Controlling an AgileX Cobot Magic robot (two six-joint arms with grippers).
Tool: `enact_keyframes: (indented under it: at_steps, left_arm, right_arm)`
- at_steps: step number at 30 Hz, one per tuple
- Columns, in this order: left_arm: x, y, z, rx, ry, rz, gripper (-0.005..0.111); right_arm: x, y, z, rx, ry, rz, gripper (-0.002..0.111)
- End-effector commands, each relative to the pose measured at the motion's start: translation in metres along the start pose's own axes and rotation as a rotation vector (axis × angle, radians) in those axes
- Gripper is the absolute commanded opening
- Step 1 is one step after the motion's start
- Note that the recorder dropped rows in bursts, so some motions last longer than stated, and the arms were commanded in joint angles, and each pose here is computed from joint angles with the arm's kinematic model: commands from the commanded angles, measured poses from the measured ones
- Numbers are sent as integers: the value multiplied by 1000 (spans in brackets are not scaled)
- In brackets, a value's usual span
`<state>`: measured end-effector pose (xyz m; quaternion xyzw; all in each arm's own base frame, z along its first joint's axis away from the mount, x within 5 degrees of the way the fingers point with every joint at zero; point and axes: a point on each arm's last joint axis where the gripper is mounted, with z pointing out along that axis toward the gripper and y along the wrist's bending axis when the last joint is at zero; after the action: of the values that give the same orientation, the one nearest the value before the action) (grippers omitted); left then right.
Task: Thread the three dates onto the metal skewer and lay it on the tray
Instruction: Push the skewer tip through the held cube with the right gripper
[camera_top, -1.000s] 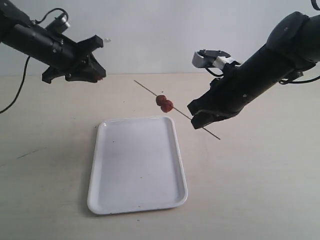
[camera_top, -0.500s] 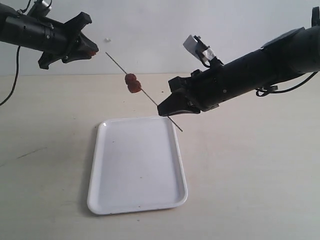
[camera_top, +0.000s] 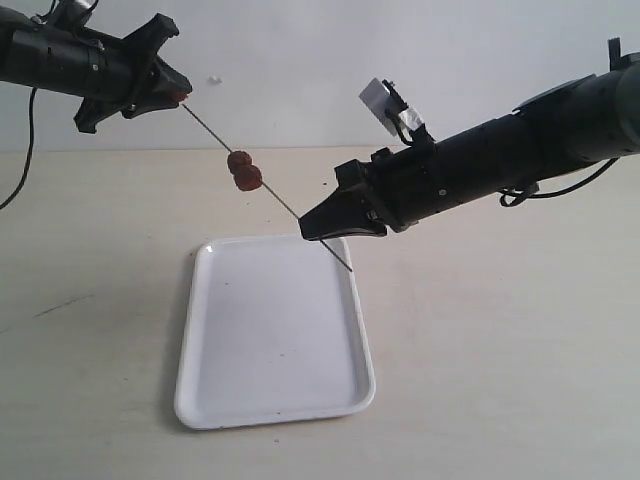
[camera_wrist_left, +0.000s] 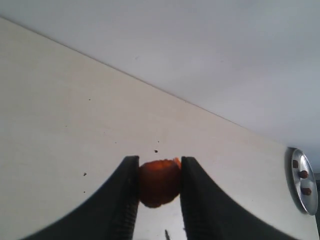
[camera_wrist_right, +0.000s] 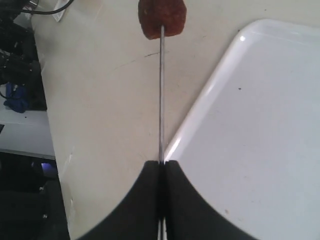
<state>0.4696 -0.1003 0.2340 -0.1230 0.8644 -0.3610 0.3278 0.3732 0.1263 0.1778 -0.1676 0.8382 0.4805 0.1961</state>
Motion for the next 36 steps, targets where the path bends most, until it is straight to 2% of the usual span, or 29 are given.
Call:
enact_keyframes:
  at_steps: [1,15,36]
  left_arm:
    - [-1,-7,-2,16,-5,7,29]
    - [13,-23,7,31,16,38,29]
    - [8,-20,7,-3,-37,61,29]
  right_arm:
    - [0,3,-1,-30,-10,-15,0]
    - [-4,-3,-1,31,-44,-18,0]
    - [1,-2,-1,23,5,-42,0]
